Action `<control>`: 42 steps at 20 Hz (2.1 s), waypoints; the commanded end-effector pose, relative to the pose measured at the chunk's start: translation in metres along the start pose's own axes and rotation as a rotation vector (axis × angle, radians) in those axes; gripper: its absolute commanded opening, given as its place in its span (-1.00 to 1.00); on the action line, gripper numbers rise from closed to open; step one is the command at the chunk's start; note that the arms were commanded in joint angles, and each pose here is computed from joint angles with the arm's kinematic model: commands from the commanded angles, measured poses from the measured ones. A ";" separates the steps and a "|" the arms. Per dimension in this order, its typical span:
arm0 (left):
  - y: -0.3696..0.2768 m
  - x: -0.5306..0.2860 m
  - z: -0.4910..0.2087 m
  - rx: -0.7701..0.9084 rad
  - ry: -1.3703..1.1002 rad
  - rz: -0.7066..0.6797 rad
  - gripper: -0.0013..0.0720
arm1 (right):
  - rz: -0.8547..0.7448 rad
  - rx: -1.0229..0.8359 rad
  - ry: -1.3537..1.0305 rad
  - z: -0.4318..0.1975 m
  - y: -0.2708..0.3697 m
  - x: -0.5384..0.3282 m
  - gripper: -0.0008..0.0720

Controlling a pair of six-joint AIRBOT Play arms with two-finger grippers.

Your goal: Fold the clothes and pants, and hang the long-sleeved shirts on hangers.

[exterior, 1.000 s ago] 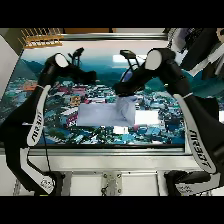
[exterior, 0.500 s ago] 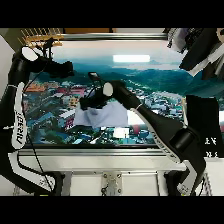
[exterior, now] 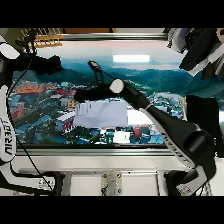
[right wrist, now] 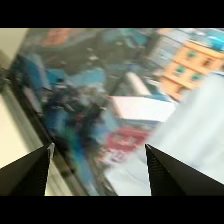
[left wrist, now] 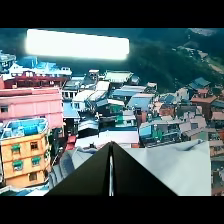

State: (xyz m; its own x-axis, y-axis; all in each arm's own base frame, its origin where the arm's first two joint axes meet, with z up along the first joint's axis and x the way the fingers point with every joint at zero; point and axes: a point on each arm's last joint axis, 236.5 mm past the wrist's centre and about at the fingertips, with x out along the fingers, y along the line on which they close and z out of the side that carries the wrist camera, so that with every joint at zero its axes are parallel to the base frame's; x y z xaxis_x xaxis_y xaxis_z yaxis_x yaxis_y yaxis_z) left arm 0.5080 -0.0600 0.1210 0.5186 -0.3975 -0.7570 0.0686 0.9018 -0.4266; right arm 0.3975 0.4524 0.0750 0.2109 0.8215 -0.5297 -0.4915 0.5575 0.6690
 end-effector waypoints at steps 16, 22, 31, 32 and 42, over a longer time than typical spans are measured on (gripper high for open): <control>-0.066 0.020 -0.143 0.143 0.142 -0.067 -0.95 | -0.128 0.584 0.052 -0.132 -0.223 -0.071 0.76; -0.066 0.020 -0.143 0.143 0.139 -0.067 -0.95 | -0.048 0.440 0.084 -0.109 -0.180 -0.025 -0.94; -0.066 0.020 -0.144 0.143 0.143 -0.067 -0.94 | -0.422 0.451 -0.122 -0.026 -0.259 -0.263 -0.93; -0.066 0.020 -0.143 0.143 0.142 -0.067 -0.95 | -0.486 0.475 -0.178 -0.025 -0.272 -0.305 -0.93; -0.066 0.020 -0.144 0.143 0.143 -0.068 -0.94 | -0.766 0.676 -0.702 -0.050 -0.323 -0.557 -0.93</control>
State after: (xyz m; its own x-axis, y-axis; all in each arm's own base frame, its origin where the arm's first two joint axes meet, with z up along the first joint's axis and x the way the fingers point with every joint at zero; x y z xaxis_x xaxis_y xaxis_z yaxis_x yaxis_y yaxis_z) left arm 0.3917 -0.1516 0.0628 0.3838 -0.4685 -0.7958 0.2239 0.8832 -0.4120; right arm 0.4135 -0.1451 0.1094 0.7160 0.1352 -0.6849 0.3794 0.7482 0.5443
